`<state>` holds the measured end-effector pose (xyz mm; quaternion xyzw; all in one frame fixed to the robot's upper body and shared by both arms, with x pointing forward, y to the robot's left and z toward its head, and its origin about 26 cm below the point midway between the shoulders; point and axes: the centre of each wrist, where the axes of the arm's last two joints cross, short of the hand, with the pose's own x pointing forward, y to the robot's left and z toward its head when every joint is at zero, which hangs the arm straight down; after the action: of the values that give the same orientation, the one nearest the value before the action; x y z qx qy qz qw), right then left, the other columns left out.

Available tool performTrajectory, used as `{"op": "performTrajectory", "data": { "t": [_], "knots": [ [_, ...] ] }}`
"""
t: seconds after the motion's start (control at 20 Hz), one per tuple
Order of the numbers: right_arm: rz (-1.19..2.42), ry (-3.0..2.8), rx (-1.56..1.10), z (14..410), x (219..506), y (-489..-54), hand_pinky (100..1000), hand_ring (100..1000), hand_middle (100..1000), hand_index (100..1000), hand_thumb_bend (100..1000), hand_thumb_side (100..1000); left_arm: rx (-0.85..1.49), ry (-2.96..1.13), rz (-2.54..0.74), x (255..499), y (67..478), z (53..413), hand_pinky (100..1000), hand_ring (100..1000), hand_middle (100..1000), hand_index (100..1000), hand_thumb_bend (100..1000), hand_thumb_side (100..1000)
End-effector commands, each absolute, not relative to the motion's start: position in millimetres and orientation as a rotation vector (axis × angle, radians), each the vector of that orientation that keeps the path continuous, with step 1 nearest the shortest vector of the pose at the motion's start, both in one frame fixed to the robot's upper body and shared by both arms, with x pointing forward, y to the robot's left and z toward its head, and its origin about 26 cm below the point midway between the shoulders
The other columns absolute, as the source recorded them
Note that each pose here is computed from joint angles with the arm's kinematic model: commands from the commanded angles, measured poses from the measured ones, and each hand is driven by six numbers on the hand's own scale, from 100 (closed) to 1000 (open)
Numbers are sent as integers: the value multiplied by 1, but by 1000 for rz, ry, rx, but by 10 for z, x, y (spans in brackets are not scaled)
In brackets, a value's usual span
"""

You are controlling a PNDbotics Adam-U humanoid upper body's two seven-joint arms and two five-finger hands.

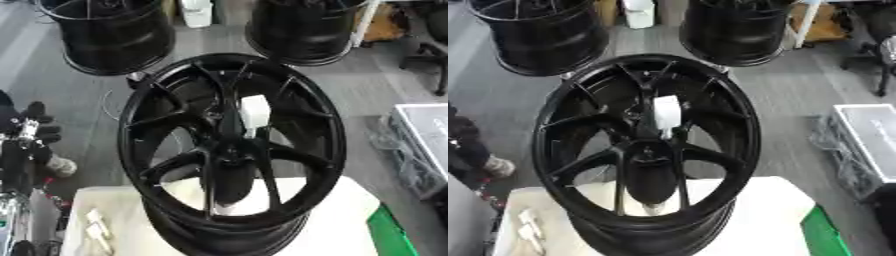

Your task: Pull the pin out of the wheel hub.

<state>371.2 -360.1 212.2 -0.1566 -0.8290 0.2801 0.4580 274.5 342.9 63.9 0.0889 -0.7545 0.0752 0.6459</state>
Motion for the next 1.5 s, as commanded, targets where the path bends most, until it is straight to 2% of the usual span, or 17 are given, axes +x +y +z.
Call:
{"op": "performTrajectory", "data": {
  "t": [0.05, 0.15, 0.4, 0.7, 1.1, 1.5],
  "knots": [
    [997, -2001, -325, 2448, 3800, -3578, 743, 706, 768, 886, 100, 448, 221, -1736, 127, 2747, 3477, 725, 677, 618, 605, 743, 592, 582],
    [1198, -1965, -256, 2624, 3888, -3453, 755, 735, 801, 900, 100, 470, 222, -1733, 122, 2743, 3481, 719, 677, 618, 605, 743, 592, 583],
    [1626, -1835, -81, 2918, 4094, -3031, 779, 785, 864, 924, 100, 608, 217, -1725, 105, 2740, 3478, 708, 678, 621, 607, 743, 592, 588],
    [1848, -1718, 40, 2873, 4332, -2579, 791, 808, 887, 935, 100, 724, 210, -1723, 92, 2741, 3471, 707, 678, 621, 608, 743, 592, 589],
    [1945, -1631, 31, 2540, 4549, -2308, 795, 813, 891, 937, 100, 710, 200, -1722, 90, 2746, 3456, 701, 679, 622, 608, 743, 591, 591],
    [2025, -1582, 15, 2326, 4613, -2210, 804, 824, 899, 938, 100, 702, 192, -1719, 88, 2748, 3446, 693, 679, 621, 608, 744, 591, 592]
  ]
}}
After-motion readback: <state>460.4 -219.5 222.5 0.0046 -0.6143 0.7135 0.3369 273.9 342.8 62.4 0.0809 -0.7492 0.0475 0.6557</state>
